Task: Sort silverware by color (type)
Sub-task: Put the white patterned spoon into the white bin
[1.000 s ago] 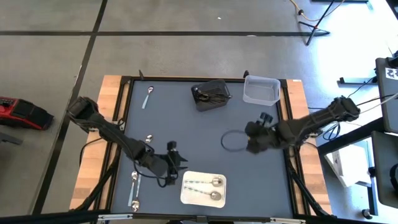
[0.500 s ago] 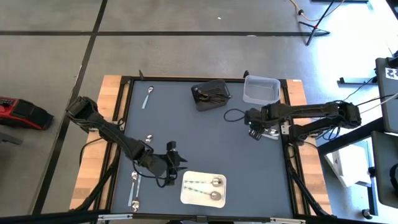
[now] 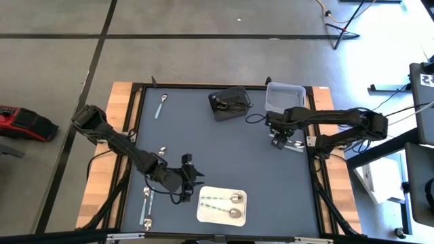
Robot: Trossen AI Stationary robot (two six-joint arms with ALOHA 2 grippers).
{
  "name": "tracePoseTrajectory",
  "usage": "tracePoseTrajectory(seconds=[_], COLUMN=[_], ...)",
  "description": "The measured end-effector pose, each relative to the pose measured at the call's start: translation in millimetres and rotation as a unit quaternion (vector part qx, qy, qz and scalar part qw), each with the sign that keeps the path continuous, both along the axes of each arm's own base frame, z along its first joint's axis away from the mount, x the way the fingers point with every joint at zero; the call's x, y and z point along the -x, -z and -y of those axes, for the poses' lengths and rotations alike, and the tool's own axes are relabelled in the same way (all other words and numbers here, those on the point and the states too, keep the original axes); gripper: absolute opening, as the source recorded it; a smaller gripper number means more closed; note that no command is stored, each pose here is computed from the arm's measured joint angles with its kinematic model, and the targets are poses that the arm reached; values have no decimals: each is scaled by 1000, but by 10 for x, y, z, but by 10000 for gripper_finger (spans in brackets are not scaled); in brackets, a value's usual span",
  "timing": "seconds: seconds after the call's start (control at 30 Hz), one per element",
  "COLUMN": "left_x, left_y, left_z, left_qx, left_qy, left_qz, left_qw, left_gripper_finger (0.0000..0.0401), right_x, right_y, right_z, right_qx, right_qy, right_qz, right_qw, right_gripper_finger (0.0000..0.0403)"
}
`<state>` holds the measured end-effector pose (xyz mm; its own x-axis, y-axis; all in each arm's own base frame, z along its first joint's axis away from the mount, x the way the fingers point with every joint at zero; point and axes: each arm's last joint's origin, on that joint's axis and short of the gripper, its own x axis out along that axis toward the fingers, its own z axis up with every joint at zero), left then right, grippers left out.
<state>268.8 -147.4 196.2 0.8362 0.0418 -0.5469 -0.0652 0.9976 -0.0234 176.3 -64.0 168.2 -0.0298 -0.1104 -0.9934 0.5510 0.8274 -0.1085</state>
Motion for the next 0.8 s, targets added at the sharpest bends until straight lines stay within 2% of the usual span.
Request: tracePoseTrajectory(seconds=[0.27, 0.57, 0.67, 0.8], left_x=[0, -2, -2, -2], left_y=[1, 2, 2, 2], left_z=[0, -2, -2, -2], left_qx=[0, 0, 0, 0], left_qy=[0, -1, -1, -1], left_qz=[0, 0, 0, 0], left_qw=[1000, 1000, 1000, 1000], left_gripper_finger=[123, 123, 123, 123], right_x=[-82, -170, -172, -184], right_y=[155, 345, 359, 359], right_z=[29, 63, 62, 57], right_qx=[0, 0, -3, -16], right_qy=[-2, -7, -7, -6], right_qz=[-28, -62, -65, -57], right_qw=[1000, 998, 998, 998], right_gripper_finger=[170, 161, 137, 78])
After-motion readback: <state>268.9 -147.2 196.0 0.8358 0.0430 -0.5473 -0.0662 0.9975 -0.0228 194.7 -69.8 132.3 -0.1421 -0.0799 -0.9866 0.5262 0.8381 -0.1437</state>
